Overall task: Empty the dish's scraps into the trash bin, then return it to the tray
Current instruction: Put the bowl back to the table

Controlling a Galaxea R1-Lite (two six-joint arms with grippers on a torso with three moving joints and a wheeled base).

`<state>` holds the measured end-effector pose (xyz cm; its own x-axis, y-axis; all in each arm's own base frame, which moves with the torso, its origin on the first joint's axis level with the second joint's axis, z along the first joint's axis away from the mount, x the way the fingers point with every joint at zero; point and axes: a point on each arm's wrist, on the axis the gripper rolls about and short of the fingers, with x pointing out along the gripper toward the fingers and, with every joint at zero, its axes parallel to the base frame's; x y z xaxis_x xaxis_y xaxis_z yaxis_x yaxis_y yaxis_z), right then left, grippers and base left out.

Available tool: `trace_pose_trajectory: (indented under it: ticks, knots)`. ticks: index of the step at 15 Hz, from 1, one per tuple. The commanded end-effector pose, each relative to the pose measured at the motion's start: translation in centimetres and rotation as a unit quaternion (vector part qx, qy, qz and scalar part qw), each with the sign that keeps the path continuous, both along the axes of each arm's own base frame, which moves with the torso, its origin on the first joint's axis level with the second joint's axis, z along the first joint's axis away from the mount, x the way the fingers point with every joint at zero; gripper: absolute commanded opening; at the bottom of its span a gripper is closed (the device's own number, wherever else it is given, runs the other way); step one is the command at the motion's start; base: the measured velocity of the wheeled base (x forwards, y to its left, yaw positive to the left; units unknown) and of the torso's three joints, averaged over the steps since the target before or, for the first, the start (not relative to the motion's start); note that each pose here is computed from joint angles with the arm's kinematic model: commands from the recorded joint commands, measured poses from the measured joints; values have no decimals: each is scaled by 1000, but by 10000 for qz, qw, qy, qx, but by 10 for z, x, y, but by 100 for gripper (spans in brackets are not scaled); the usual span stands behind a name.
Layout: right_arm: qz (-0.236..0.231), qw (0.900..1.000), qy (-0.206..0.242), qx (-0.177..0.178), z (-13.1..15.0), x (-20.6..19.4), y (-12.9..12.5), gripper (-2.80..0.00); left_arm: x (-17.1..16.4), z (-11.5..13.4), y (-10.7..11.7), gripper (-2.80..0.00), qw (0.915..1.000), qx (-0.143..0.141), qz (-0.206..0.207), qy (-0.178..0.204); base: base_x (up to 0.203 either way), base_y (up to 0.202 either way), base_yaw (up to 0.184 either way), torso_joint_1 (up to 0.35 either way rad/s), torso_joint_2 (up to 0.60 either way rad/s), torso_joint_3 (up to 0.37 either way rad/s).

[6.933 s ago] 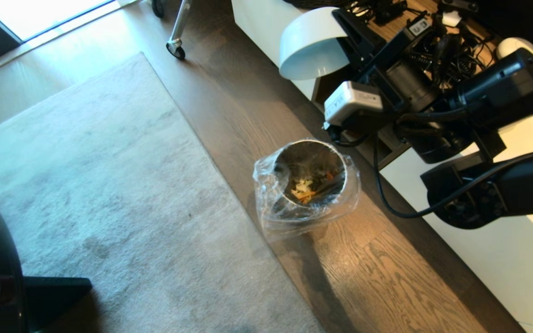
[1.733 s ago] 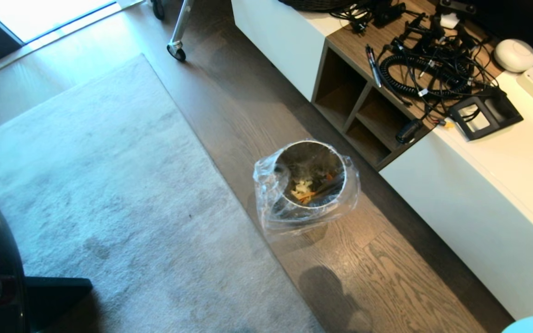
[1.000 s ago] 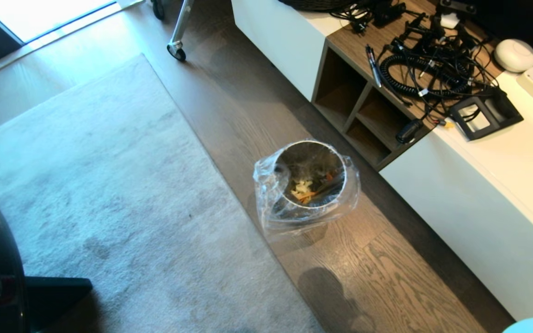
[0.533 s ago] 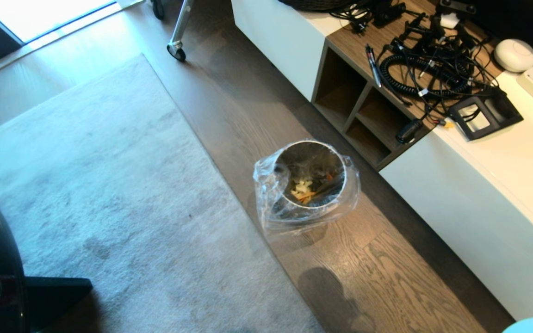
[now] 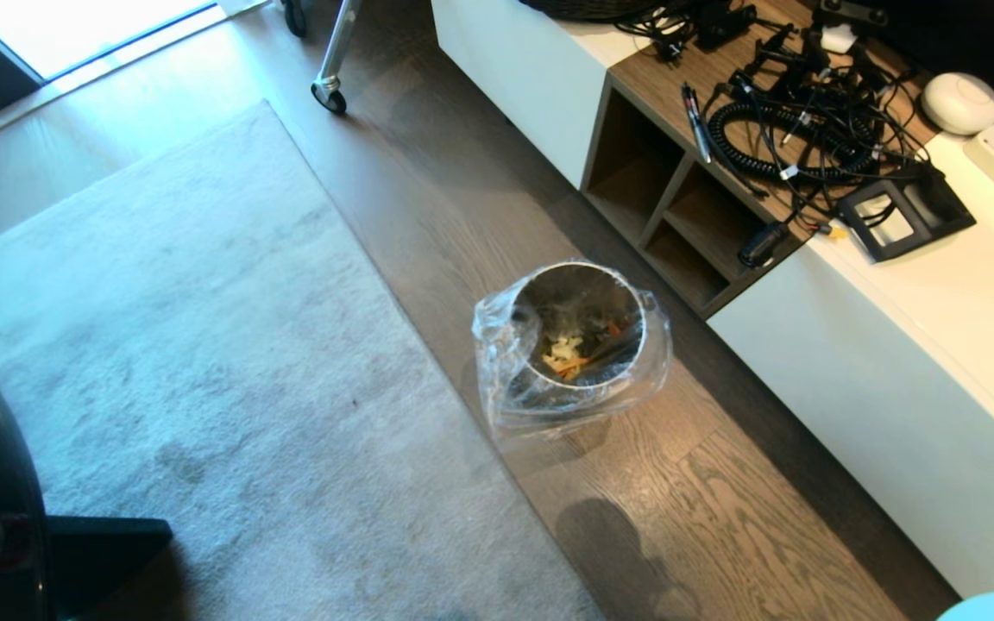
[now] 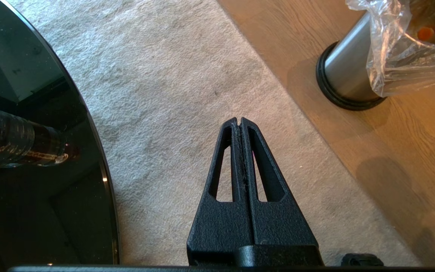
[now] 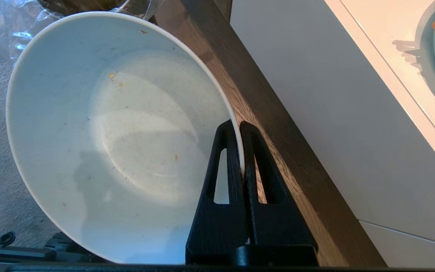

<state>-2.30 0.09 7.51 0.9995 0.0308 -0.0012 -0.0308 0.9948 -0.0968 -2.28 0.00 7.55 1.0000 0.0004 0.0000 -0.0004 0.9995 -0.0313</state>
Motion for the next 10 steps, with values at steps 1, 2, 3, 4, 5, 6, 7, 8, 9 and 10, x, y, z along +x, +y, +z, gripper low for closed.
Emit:
trace_pose_trajectory:
  ticks: [1, 2, 3, 4, 5, 6, 7, 8, 9, 10]
  knots:
    - [7, 10000, 17, -6, 0, 0, 0, -280, 0, 0, 0, -280, 10000, -5, -2, 1, 0, 0, 0, 0, 0, 0]
    - [1, 10000, 10, -6, 0, 0, 0, -280, 0, 0, 0, -280, 10000, -5, -2, -7, 0, 0, 0, 0, 0, 0]
    - [4, 10000, 12, -6, 0, 0, 0, -280, 0, 0, 0, -280, 10000, -5, -2, -8, 0, 0, 0, 0, 0, 0]
    - [-1, 10000, 12, -6, 0, 0, 0, -280, 0, 0, 0, -280, 10000, -5, -2, -4, 0, 0, 0, 0, 0, 0]
    - [6, 10000, 16, -6, 0, 0, 0, -280, 0, 0, 0, -280, 10000, -5, -2, 0, 0, 0, 0, 0, 0, 0]
    - [-1, 10000, 9, -6, 0, 0, 0, -280, 0, 0, 0, -280, 10000, -5, -2, 0, 0, 0, 0, 0, 0, 0]
    - [7, 10000, 12, -6, 0, 0, 0, -280, 0, 0, 0, -280, 10000, -5, 4, 1, 0, 0, 0, 0, 0, 0]
    - [7, 10000, 17, -6, 0, 0, 0, -280, 0, 0, 0, -280, 10000, -5, -2, -7, 0, 0, 0, 0, 0, 0]
    - [7, 10000, 17, -6, 0, 0, 0, -280, 0, 0, 0, -280, 10000, -5, 2, -3, 0, 0, 0, 0, 0, 0]
    - [7, 10000, 17, -6, 0, 0, 0, -280, 0, 0, 0, -280, 10000, -5, 6, 0, 0, 0, 0, 0, 0, 0]
